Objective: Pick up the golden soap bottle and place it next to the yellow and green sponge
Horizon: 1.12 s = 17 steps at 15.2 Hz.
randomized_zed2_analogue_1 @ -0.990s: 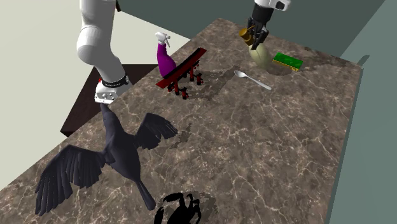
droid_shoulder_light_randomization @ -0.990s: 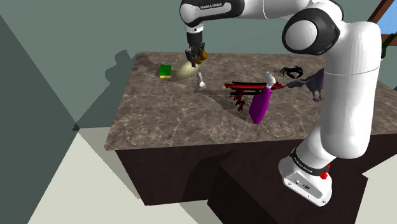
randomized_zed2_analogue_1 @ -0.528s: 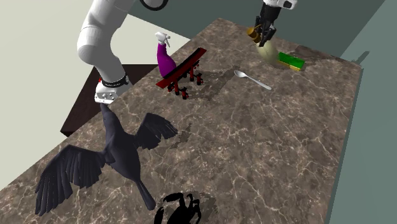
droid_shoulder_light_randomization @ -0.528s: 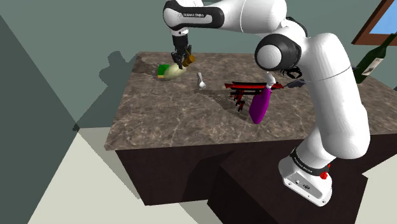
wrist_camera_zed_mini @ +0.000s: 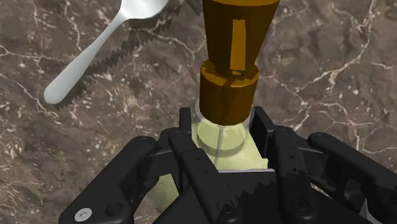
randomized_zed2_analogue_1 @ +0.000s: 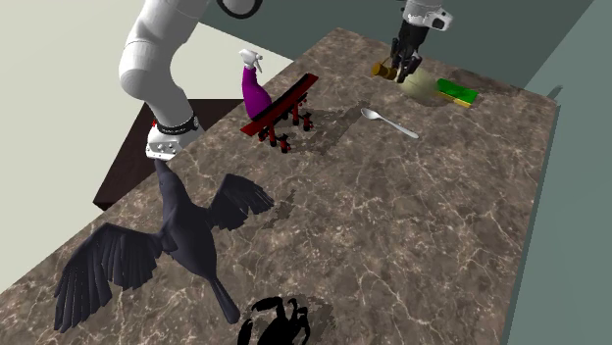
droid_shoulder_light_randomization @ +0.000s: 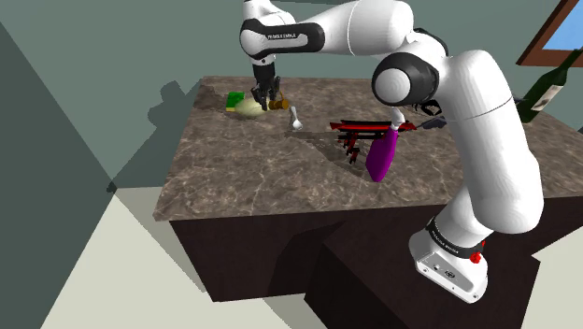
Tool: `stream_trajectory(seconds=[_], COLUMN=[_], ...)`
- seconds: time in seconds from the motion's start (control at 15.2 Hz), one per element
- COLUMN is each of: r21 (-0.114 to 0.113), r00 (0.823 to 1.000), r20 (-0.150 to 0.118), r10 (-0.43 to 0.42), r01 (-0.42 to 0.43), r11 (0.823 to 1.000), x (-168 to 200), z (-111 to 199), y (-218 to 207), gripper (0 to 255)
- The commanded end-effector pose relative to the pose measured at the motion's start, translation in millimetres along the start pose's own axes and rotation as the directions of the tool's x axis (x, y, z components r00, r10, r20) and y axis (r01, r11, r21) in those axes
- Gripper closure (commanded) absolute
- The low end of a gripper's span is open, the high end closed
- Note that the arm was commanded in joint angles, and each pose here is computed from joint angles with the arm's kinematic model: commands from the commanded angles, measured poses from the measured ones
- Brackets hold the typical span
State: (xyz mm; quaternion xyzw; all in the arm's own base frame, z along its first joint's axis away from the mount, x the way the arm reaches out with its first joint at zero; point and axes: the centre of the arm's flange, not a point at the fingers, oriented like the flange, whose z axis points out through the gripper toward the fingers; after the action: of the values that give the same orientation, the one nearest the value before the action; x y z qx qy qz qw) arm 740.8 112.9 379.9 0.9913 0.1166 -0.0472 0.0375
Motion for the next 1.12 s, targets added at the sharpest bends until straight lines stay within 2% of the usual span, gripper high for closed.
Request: stream_trajectory(seconds=[0.0, 0.26, 0.79, 0.86, 1.06], r21=[0.000, 0.000, 0.000, 0.000, 0.000], r00=[1.000, 1.000, 1.000, 1.000, 1.000], r20=[-0.002, -0.002, -0.002, -0.002, -0.002], r10=[0.000, 0.000, 0.000, 0.000, 0.000], r01=[0.000, 0.000, 0.000, 0.000, 0.000], r11=[1.000, 1.000, 1.000, 1.000, 1.000], x=[-1, 1, 1, 1, 1], z=[12, 31, 31, 31, 31], y=[-2, -3, -3, -3, -3], gripper=[255, 255, 255, 0, 0])
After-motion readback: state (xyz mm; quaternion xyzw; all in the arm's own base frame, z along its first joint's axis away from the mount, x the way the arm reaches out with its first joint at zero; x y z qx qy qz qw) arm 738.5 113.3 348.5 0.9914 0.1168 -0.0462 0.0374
